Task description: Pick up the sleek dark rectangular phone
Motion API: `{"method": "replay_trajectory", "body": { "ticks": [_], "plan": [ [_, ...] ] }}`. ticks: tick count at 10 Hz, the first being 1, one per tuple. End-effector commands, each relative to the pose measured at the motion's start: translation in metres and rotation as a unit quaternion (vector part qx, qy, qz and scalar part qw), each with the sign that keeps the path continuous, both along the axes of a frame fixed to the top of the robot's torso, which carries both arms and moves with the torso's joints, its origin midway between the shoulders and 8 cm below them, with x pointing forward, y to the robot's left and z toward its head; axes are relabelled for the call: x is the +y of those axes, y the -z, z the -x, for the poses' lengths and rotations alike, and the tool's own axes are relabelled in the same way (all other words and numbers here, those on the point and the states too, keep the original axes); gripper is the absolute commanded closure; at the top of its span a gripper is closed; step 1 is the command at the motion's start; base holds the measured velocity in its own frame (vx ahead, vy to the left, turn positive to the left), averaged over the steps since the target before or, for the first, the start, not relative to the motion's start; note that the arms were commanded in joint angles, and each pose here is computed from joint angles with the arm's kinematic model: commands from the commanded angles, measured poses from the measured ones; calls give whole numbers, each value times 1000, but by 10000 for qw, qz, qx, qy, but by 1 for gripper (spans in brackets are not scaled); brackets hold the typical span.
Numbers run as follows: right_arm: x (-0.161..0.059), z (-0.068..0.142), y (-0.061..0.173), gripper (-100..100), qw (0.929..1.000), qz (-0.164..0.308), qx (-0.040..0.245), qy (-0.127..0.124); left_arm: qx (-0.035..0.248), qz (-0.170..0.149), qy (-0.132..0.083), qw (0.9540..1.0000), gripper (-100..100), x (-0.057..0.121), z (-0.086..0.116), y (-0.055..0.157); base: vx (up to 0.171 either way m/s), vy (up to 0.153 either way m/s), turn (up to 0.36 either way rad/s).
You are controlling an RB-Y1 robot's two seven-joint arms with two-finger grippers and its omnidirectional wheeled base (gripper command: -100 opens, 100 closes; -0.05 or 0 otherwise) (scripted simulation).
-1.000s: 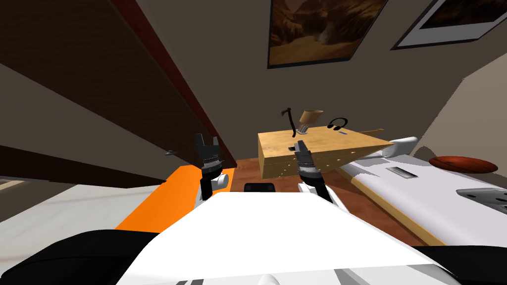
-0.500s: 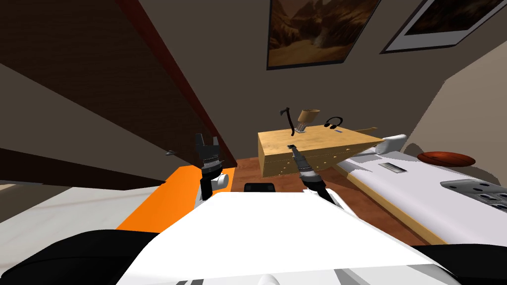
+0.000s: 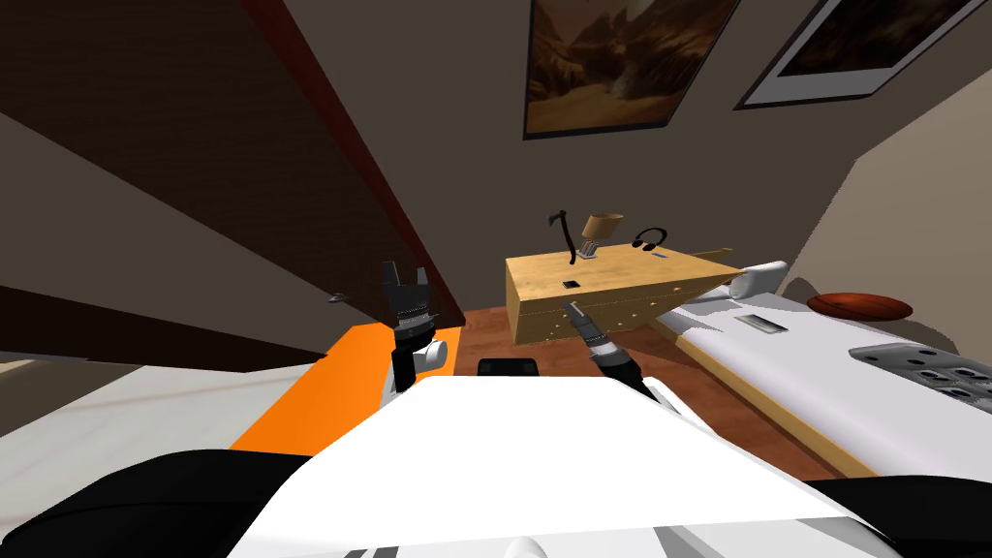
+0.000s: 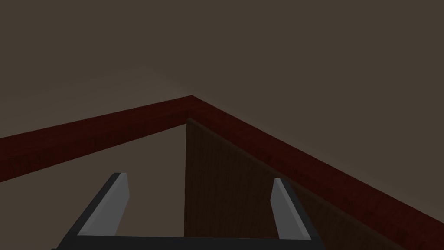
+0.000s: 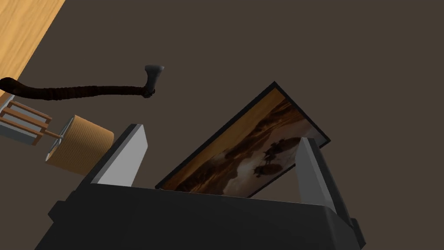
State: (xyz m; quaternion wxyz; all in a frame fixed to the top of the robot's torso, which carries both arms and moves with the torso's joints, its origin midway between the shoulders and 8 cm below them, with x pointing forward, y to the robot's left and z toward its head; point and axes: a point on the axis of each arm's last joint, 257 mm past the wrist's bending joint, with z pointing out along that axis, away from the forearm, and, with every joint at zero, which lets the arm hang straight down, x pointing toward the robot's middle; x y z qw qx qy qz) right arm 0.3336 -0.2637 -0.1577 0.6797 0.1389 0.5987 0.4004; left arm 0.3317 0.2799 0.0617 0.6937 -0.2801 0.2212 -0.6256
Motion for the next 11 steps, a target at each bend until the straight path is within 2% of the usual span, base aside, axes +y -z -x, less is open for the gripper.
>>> {"method": "replay_trajectory", "body": {
  "ticks": [1, 2, 3, 4, 5, 6, 7, 8, 9, 10, 11],
  "plan": [
    [-1, 3, 10, -100, 9997, 186, 143, -63, 0, 0, 0, 10000, 0, 0, 0, 0, -26, 27, 2],
    [-4, 10, 33, -100, 9981, 453, 391, -137, 0, 0, 0, 10000, 0, 0, 0, 0, -21, 29, 13],
    [-4, 10, 33, -100, 9978, 493, 401, -167, 0, 0, 0, 10000, 0, 0, 0, 0, -22, 30, 9],
    [-8, 19, 56, -100, 9945, 778, 656, -260, 0, 0, 0, 10000, 0, 0, 0, 0, -27, 42, 32],
    [-9, 20, 56, -100, 9941, 810, 664, -283, 0, 0, 0, 10000, 0, 0, 0, 0, -23, 33, 8],
    [-14, 30, 79, -100, 9889, 1099, 922, -385, 0, 0, 0, 10000, 0, 0, 0, 0, -20, 37, 43],
    [-15, 31, 79, -100, 9883, 1137, 931, -413, 0, 0, 0, 10000, 0, 0, 0, 0, -12, 32, 20],
    [-21, 43, 102, -100, 9818, 1401, 1182, -503, 0, 0, 0, 10000, 0, 0, 0, 0, -11, 43, 53],
    [-22, 43, 102, -100, 9802, 1473, 1198, -555, 0, 0, 0, 10000, 0, 0, 0, 0, -6, 38, 31],
    [-30, 57, 125, -100, 9717, 1743, 1450, -656, 0, 0, 0, 10000, 0, 0, 0, 0, 0, 40, 80],
    [-32, 58, 125, -100, 9698, 1818, 1466, -709, 0, 0, 0, 10000, 0, 0, 0, 0, -1, 28, 32]
  ]
}}
